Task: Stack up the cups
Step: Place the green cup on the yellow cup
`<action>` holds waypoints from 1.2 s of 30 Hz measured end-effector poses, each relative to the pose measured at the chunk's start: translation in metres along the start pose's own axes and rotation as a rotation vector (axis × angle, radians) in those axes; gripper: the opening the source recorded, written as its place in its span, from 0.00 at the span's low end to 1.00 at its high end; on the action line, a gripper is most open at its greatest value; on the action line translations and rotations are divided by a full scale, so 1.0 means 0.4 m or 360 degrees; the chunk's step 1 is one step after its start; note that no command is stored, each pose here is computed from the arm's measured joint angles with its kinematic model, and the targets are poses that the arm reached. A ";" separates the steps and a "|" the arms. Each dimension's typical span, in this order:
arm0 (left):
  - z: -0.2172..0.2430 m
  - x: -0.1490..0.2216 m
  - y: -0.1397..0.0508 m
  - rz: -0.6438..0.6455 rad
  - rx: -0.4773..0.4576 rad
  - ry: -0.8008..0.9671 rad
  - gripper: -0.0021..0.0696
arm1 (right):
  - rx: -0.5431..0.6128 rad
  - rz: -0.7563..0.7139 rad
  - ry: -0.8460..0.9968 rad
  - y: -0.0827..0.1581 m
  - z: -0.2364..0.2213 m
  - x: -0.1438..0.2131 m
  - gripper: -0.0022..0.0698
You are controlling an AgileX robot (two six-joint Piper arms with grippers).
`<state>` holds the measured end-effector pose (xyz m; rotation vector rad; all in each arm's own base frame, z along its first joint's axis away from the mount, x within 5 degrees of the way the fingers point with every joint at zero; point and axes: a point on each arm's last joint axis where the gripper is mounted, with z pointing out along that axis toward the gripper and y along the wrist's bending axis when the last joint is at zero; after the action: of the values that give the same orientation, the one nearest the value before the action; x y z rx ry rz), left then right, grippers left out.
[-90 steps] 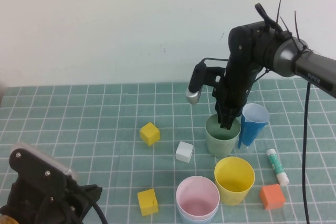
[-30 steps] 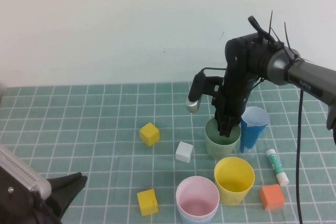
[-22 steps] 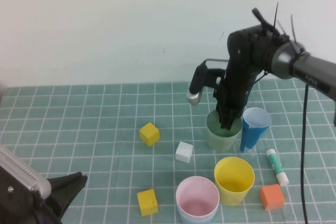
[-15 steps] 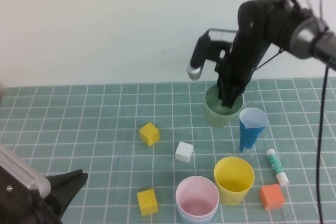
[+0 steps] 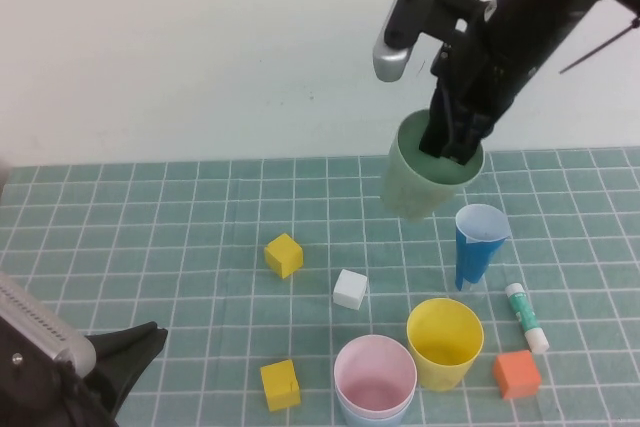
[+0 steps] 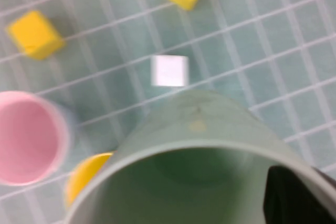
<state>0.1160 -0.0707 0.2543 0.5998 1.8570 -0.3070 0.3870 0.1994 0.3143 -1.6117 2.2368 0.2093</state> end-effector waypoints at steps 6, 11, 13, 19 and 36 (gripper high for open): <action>0.000 0.000 0.000 0.0004 0.0000 0.0000 0.03 | -0.0211 0.0008 0.0019 0.071 0.013 0.049 0.05; 0.000 0.002 0.000 0.0005 -0.0001 0.0014 0.03 | -0.0404 0.0020 0.0210 0.131 0.092 0.135 0.05; 0.000 0.003 0.000 0.0007 -0.0001 0.0022 0.03 | -0.0427 0.0026 0.0247 0.145 0.133 0.165 0.05; 0.000 0.004 0.000 0.0010 -0.0001 0.0028 0.03 | -0.0318 0.0027 0.0185 0.145 0.177 0.183 0.05; 0.000 0.005 0.000 0.0016 -0.0002 0.0033 0.03 | -0.0249 -0.0073 0.0198 0.116 0.268 0.196 0.05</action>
<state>0.1155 -0.0701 0.2526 0.6132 1.8731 -0.2940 0.3447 0.1814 0.1812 -1.8004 2.3237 0.2852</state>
